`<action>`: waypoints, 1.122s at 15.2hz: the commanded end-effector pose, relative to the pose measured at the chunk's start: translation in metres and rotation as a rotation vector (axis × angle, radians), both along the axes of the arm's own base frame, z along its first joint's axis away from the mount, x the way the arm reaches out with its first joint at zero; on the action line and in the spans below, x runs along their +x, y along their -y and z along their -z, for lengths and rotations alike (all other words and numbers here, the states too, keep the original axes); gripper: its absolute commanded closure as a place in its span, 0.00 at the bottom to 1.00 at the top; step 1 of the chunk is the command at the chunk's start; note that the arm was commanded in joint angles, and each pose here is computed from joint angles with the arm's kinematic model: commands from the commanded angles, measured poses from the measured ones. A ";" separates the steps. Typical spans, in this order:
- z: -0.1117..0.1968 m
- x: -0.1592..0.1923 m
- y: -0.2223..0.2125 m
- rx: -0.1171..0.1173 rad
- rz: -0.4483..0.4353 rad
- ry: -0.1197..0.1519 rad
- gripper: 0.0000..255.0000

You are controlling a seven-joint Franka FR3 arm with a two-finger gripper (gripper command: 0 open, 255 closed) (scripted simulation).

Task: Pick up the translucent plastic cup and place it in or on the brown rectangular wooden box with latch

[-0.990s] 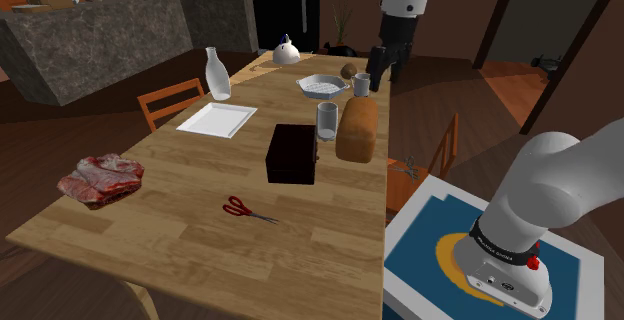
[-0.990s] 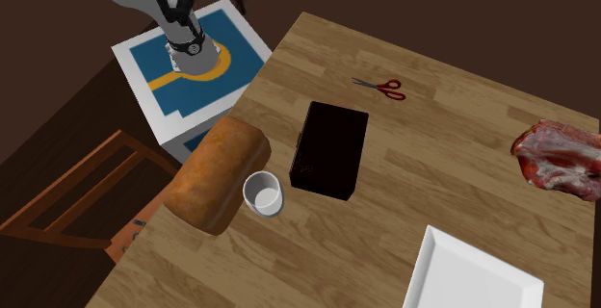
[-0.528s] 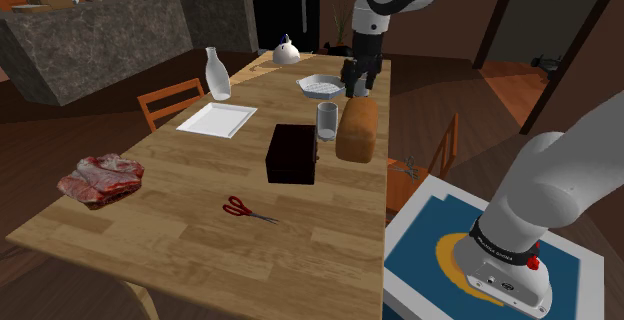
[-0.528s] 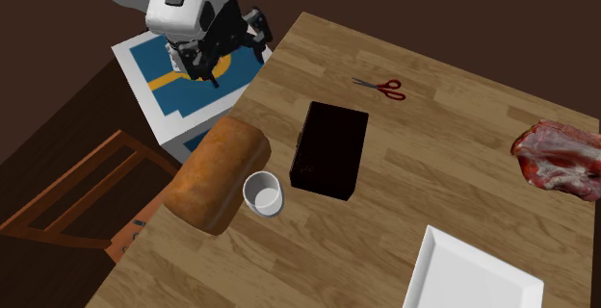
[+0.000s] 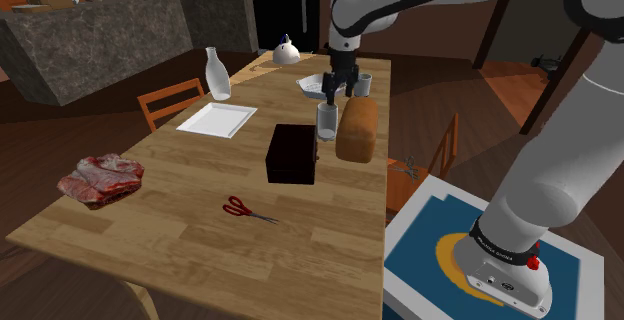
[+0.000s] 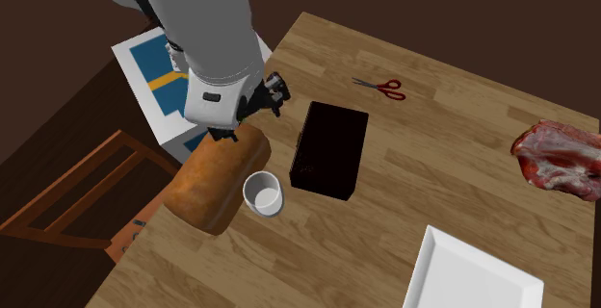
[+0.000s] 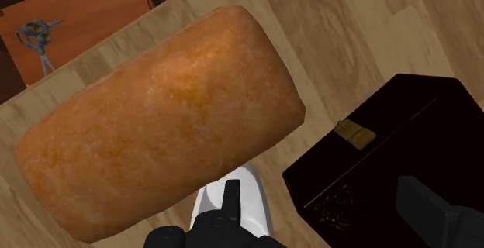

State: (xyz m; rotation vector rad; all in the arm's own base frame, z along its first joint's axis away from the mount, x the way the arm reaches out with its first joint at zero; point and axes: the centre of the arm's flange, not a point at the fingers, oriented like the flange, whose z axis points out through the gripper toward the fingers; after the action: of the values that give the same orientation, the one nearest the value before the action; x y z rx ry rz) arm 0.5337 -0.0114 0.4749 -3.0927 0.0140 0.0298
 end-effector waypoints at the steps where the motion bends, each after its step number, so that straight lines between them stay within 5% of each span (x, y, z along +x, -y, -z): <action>1: 0.015 0.023 0.004 -0.001 -0.006 -0.007 0.00; 8: 0.068 0.101 0.018 -0.005 -0.024 -0.034 0.00; 17: 0.108 0.098 0.016 -0.005 -0.024 -0.034 0.00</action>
State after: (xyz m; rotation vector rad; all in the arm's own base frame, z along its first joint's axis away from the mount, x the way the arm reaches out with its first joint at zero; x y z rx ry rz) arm 0.6324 -0.0265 0.3683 -3.0968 -0.0218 0.0843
